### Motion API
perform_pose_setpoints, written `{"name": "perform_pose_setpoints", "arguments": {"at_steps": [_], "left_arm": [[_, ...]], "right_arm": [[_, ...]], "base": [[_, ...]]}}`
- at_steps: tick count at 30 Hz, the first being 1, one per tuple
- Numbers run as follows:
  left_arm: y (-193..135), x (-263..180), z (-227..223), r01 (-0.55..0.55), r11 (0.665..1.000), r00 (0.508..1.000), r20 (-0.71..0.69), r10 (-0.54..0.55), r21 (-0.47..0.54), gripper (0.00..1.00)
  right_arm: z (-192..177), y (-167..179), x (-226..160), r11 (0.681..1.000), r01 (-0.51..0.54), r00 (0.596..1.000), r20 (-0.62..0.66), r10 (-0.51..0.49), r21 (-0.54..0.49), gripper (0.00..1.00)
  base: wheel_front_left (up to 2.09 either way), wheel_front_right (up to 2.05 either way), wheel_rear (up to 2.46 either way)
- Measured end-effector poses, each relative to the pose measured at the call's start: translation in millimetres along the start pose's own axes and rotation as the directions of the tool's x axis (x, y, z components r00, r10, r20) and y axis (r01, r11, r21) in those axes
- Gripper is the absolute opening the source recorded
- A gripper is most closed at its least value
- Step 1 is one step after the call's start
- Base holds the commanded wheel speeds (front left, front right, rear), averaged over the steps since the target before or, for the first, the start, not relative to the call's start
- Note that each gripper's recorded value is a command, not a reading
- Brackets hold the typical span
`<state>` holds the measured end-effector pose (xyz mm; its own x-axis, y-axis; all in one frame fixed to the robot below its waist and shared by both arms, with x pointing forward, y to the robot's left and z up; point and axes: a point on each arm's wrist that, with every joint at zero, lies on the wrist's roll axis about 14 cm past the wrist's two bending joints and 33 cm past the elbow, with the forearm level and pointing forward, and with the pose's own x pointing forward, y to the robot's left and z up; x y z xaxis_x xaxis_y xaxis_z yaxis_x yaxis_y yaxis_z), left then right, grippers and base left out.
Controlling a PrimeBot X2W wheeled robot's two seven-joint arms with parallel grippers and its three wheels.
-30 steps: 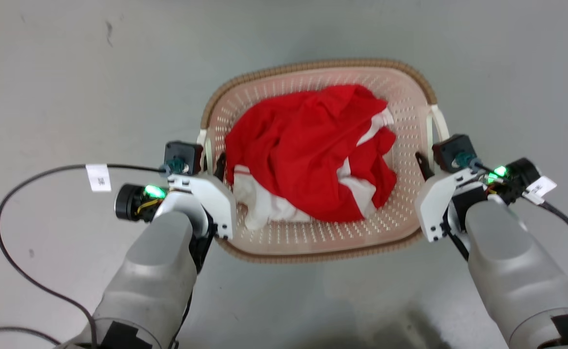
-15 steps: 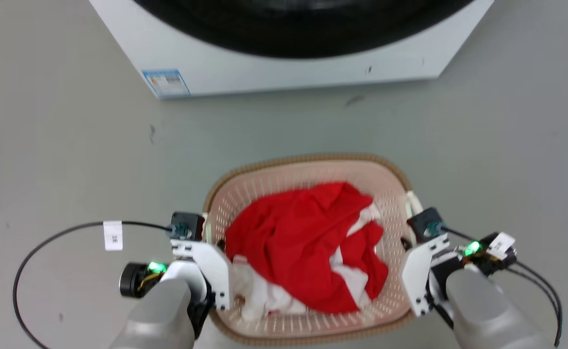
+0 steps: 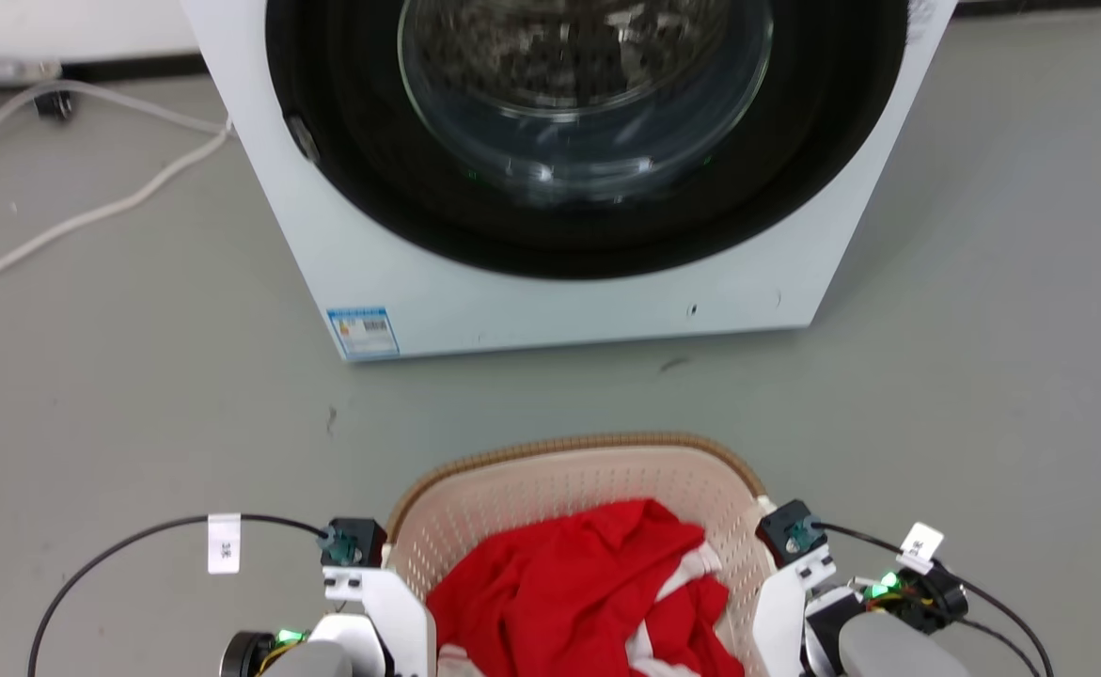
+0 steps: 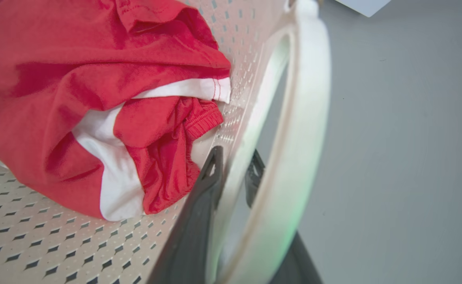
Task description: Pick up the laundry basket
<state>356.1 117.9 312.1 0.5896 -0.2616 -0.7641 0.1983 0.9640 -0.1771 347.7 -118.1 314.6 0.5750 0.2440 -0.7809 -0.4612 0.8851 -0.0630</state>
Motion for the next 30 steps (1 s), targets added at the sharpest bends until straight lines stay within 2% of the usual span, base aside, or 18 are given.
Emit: {"name": "perform_pose_setpoints", "arguments": {"at_steps": [11,30], "left_arm": [[-8.8,-21.1,5.3,0.014,1.000,1.000,0.019,-0.014,0.017,0.00],[-13.9,-29.1,10.1,0.022,0.999,0.999,0.031,-0.023,0.043,0.00]], "right_arm": [[-0.1,3.0,-24.7,1.000,0.019,1.000,0.000,-0.019,0.005,0.00],[-6.7,2.5,-36.8,0.999,0.020,1.000,-0.011,-0.020,0.028,0.00]], "base": [[0.00,0.00,0.00],[0.00,0.00,0.00]]}}
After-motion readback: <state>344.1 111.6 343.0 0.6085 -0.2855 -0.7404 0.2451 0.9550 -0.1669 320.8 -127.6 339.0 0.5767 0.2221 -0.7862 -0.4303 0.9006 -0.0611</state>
